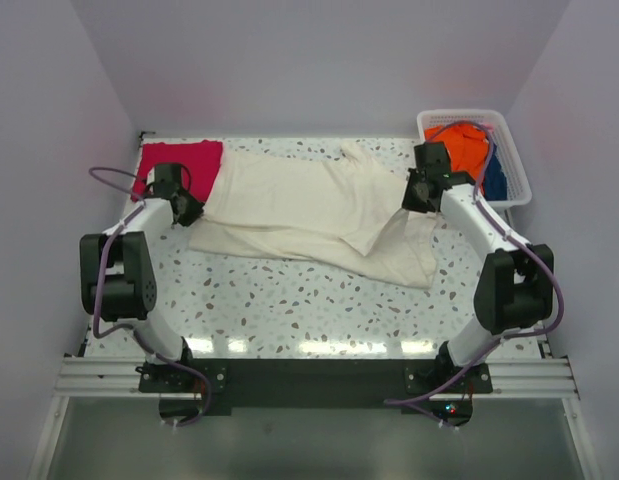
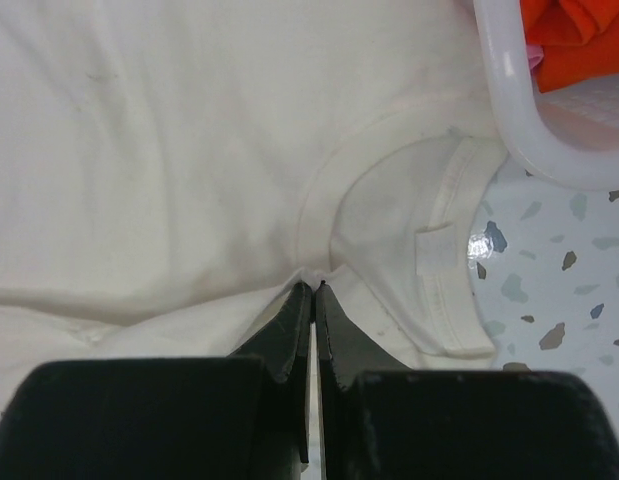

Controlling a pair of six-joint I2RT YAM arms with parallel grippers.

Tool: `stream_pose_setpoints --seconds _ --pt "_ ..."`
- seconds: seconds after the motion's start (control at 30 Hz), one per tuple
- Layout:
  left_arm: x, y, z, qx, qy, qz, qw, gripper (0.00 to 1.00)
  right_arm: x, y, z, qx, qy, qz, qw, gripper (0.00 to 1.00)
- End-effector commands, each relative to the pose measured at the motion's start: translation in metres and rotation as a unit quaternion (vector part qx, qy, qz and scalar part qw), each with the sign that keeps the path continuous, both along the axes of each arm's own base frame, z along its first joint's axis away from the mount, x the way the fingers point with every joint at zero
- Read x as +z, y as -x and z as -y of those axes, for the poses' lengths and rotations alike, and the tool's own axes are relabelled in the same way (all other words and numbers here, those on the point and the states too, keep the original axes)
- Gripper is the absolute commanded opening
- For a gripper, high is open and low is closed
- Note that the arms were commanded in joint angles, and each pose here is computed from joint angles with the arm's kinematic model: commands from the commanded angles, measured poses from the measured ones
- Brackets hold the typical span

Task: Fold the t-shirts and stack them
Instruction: Fold the tshirt

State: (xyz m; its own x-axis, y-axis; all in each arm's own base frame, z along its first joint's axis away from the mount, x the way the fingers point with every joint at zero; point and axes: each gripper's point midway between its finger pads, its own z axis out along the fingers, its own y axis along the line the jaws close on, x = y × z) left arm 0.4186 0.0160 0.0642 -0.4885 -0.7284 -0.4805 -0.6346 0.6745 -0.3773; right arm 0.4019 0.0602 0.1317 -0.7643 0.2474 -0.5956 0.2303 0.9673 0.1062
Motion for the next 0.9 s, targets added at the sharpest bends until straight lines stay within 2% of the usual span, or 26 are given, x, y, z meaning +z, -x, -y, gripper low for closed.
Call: stream_pose_setpoints --seconds 0.0,0.27,0.43,0.57,0.6,0.67,0.8,0.87 --pt "0.017 -0.026 0.004 -0.014 0.0 0.042 0.999 0.09 0.026 -0.01 -0.003 0.002 -0.012 0.045 0.999 0.0" --pt "0.014 -0.028 0.005 -0.019 -0.002 0.038 0.999 0.11 0.04 -0.035 -0.011 0.003 -0.024 0.06 0.998 0.0" --pt "0.019 -0.031 0.004 -0.023 -0.008 0.044 0.999 0.16 0.05 -0.049 -0.013 0.003 -0.023 0.067 0.997 0.0" --pt "0.018 -0.032 0.005 -0.029 -0.008 0.044 0.999 0.23 0.044 -0.056 -0.013 0.002 -0.018 0.06 0.998 0.0" --pt "0.018 -0.033 0.006 -0.032 -0.005 0.046 0.998 0.28 0.041 -0.057 -0.012 0.001 -0.017 0.056 0.998 0.0" --pt "0.019 -0.033 0.008 -0.037 -0.004 0.049 0.998 0.32 0.037 -0.057 -0.01 -0.003 -0.01 0.052 0.999 0.0" --pt "0.025 -0.03 0.008 -0.039 -0.004 0.054 0.998 0.46 0.025 -0.058 -0.002 -0.013 -0.002 0.04 0.999 0.0" --pt "0.034 -0.025 0.007 -0.035 -0.007 0.06 0.998 0.49 0.022 -0.058 0.001 -0.017 -0.003 0.037 0.999 0.0"
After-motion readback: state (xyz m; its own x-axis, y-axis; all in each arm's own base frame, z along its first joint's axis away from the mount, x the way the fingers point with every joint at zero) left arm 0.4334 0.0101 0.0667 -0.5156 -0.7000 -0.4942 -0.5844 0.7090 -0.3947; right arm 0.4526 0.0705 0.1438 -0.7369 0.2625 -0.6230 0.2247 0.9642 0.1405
